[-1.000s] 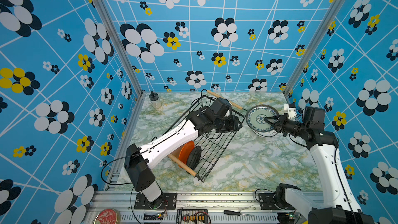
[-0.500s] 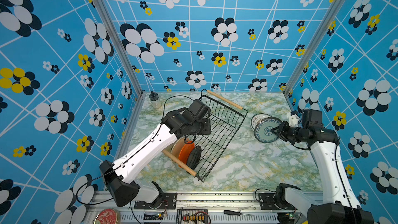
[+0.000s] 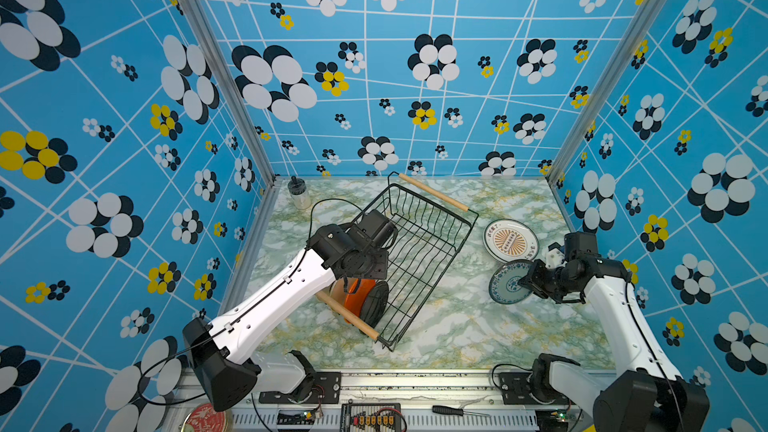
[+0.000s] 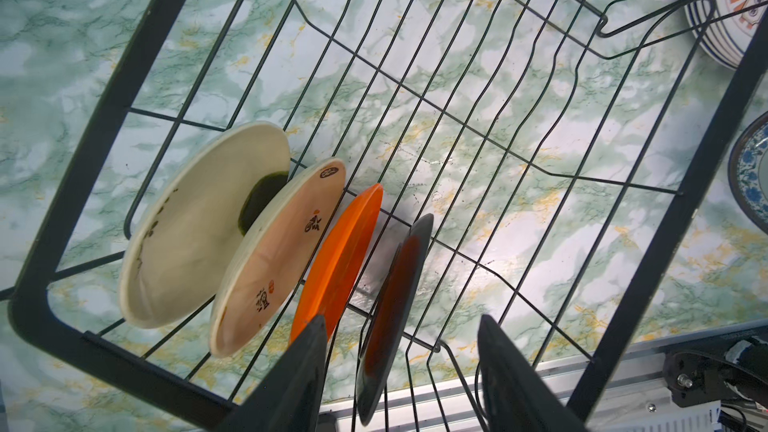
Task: Unload the plates from the dish rack
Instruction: 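Carry the blue plate toward the table with the right gripper while the left withdraws, then lower the blue-patterned plate flat onto the table beside the sunburst stack with the right gripper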
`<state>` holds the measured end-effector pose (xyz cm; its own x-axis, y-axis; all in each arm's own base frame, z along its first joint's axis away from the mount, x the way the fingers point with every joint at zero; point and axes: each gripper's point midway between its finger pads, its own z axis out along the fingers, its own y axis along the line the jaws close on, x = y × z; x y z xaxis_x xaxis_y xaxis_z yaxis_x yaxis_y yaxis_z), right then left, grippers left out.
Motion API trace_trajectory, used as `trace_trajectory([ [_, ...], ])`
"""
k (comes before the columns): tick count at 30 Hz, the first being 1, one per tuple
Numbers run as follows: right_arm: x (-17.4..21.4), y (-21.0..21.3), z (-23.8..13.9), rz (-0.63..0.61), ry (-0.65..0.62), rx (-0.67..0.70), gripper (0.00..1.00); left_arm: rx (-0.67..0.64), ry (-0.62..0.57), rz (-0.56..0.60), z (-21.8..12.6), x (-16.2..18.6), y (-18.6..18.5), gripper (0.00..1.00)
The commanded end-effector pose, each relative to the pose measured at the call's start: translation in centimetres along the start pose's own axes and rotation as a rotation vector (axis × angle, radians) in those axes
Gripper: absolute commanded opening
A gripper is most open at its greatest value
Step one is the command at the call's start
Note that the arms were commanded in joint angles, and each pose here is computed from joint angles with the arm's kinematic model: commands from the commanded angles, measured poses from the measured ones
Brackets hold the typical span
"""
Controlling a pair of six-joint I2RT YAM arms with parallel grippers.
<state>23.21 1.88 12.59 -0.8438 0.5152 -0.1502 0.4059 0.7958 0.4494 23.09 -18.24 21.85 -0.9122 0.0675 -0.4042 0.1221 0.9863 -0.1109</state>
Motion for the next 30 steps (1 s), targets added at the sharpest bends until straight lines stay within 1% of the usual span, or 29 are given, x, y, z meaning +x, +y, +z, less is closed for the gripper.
trace_trajectory([
  [1, -0.6, -0.3, 0.6, 0.029, -0.024, 0.002, 0.00, -0.021, -0.003, 0.016, -0.1, 1.0, 1.1, 0.60],
  [7, 0.2, -1.4, 3.1, 0.094, 0.013, -0.002, 0.00, 0.013, 0.020, 0.028, 0.8, 1.9, 0.6, 0.59],
  [10, 0.4, -1.8, 4.0, 0.105, 0.031, 0.000, 0.00, 0.025, 0.026, 0.035, 1.1, 2.2, 0.3, 0.59],
  [30, 0.4, -3.4, 6.8, 0.167, 0.037, 0.023, 0.00, 0.038, 0.089, 0.054, 3.5, 4.4, -0.3, 0.56],
])
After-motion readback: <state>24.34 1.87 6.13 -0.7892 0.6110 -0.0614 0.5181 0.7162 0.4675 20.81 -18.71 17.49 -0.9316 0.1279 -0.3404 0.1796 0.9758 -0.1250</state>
